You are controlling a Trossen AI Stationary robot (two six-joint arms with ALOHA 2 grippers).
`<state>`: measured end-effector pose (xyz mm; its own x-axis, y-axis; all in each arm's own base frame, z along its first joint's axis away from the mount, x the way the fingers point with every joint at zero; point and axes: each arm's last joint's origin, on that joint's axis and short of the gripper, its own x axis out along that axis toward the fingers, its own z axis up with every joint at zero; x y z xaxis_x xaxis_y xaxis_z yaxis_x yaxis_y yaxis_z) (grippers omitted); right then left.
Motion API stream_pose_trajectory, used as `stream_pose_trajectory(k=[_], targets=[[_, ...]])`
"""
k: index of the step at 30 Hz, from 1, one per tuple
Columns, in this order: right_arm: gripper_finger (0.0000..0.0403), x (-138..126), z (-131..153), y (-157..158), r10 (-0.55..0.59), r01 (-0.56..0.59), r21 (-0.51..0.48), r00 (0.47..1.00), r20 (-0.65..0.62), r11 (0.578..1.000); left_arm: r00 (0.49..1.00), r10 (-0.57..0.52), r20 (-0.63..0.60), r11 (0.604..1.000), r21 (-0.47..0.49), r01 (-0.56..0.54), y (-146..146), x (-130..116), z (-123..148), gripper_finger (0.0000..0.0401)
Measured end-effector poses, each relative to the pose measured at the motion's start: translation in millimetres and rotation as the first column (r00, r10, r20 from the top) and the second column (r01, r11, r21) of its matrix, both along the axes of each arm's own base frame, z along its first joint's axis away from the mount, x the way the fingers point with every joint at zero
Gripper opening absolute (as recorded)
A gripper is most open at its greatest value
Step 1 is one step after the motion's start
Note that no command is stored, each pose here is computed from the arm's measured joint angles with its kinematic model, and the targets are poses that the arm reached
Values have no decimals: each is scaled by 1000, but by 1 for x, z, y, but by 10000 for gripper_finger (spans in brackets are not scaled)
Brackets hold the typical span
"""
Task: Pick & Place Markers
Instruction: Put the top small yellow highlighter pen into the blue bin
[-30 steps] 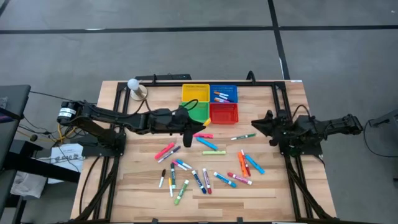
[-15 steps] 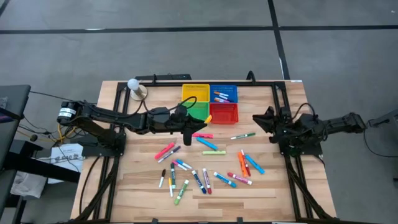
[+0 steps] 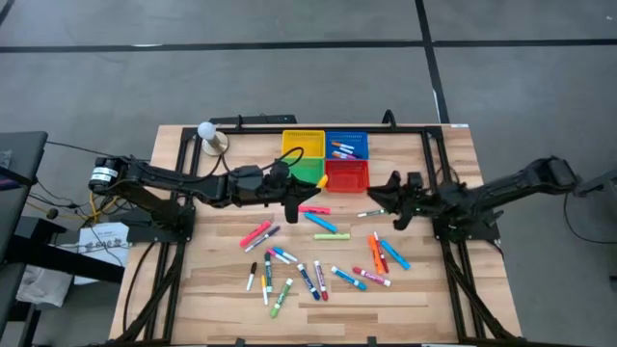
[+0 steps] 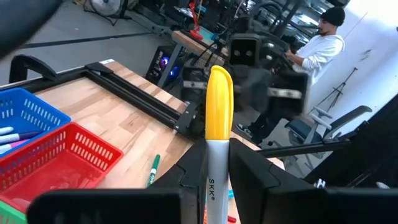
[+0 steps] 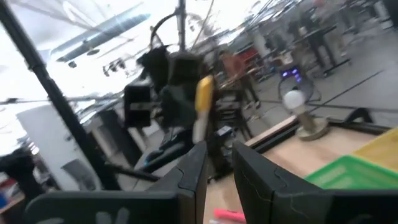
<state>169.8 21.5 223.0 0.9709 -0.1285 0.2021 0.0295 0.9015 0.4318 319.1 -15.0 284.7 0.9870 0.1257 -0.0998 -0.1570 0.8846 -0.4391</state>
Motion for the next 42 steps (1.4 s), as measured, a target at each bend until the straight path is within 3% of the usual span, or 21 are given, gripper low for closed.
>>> stream_pose_trajectory(k=[9,17,22,31,42], targets=[[66,74,11,14,91,-95,-32,988,-124,995,1000,11,8,1000,0,-11,3,0,1,54],[87,112,10,4,177,-173,35,972,-152,984,1000,6,8,1000,-2,-6,3,0,1,54],[136,122,16,-3,222,-219,39,966,-135,975,1000,-2,9,1000,-5,2,1,0,1,54],[230,125,20,-13,189,-186,38,974,-125,982,1000,-11,11,1000,-5,11,-1,0,1,54],[229,128,24,-14,184,-179,57,976,-114,982,1000,-11,14,1000,-4,11,-1,0,1,54]])
